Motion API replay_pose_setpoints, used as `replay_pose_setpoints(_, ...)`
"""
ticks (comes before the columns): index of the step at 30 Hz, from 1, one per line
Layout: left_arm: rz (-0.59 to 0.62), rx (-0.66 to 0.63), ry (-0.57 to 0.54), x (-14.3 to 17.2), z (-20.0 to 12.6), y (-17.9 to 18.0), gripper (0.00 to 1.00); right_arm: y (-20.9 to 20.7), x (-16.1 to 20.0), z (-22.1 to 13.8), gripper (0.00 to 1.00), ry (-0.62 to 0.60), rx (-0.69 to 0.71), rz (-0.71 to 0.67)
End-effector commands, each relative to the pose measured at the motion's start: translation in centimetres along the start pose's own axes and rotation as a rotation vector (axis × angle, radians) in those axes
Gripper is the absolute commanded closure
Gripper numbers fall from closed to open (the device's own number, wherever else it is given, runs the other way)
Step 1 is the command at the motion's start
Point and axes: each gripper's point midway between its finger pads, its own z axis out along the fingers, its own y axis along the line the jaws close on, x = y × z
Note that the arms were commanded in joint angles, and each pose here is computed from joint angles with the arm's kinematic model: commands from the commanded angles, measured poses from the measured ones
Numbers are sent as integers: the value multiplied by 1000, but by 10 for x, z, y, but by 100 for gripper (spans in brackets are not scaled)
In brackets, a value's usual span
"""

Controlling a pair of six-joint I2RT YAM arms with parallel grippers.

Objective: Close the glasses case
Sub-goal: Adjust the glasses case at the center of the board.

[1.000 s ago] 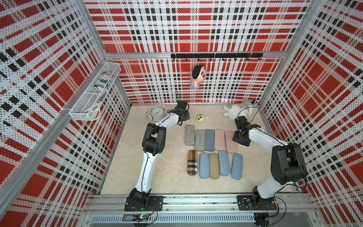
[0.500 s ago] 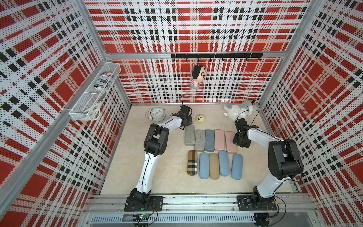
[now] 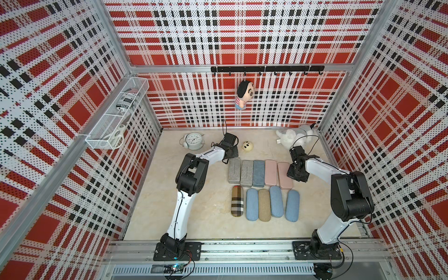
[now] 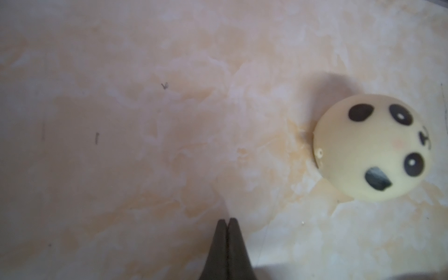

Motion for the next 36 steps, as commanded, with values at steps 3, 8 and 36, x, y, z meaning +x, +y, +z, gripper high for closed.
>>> replay_pose_setpoints(3, 9, -32, 75, 31, 0, 2, 100, 7, 0, 9, 100, 20, -33, -14)
replay_pose_setpoints(8, -13, -37, 66, 29, -2, 6, 100, 16, 0, 10, 100, 31, -71, -40)
replay_pose_setpoints(36, -164, -113, -52, 0, -71, 75, 100, 65, 2, 0, 100, 34, -121, -201)
